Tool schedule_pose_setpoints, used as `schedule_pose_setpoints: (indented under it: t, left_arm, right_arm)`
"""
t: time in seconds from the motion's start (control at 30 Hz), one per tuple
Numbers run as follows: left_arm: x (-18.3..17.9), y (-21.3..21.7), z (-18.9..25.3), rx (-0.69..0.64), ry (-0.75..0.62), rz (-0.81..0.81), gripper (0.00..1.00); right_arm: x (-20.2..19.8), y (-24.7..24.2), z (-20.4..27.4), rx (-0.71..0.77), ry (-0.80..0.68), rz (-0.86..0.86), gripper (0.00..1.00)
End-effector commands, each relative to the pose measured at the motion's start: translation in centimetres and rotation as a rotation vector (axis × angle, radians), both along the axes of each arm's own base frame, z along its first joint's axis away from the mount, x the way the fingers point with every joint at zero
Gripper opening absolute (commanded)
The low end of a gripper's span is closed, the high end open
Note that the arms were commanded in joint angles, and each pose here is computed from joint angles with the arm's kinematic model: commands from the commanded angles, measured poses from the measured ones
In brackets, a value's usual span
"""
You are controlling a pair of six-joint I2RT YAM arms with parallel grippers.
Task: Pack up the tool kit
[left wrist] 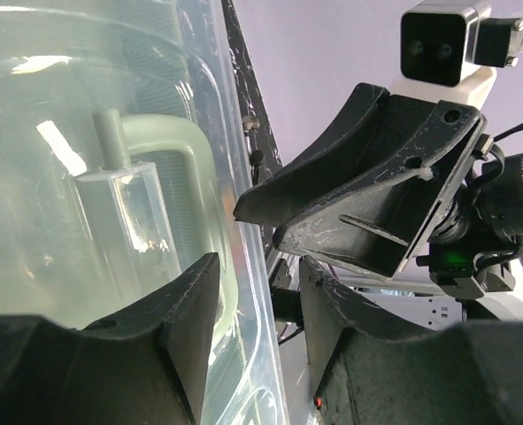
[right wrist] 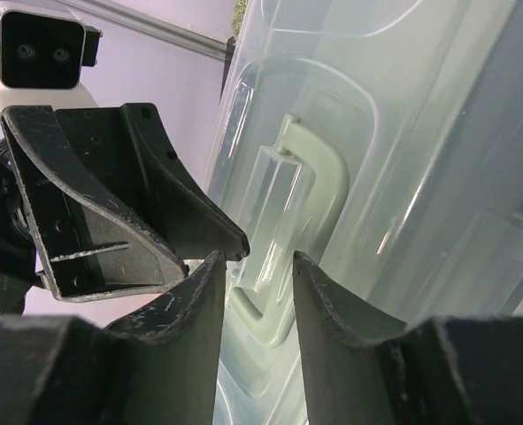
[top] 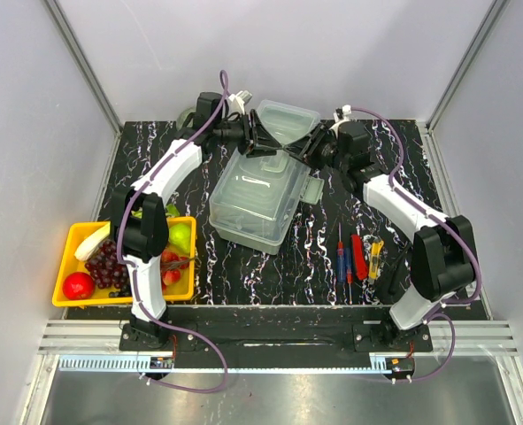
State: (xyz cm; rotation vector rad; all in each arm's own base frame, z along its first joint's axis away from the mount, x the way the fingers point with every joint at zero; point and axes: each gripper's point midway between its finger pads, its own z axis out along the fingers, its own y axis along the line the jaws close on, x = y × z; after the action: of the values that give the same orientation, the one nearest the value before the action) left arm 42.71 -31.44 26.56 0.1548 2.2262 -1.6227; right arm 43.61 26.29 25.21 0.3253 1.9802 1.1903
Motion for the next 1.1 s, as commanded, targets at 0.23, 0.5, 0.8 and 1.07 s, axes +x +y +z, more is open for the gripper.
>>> schedule_pose_setpoints:
  t: [0.23, 0.5, 0.8, 1.07]
  left_arm:
    - [0.2, 0.7, 2.5, 0.215, -0.198, 0.076, 0.52]
    - [-0.5, -0.3, -1.5, 0.46, -0.143, 0.134, 0.54]
    - [-0.9, 0.4, -5.0, 0.681, -0.117, 0.225, 0.54]
    - [-3.4, -2.4, -4.7, 0.567, -0.106, 0.043, 0.56]
  right_arm:
    - [0.5, -1.4, 1.9, -0.067, -0.04, -0.104, 0.45]
    - [-0.1, -3.9, 2.3, -0.123, -0.059, -0.214, 0.45]
    - [-0.9, -4.3, 0.8, -0.129, -0.027, -0.226, 0.45]
    - [-1.0, -4.5, 0.3, -0.124, -0.008, -0.238, 0.45]
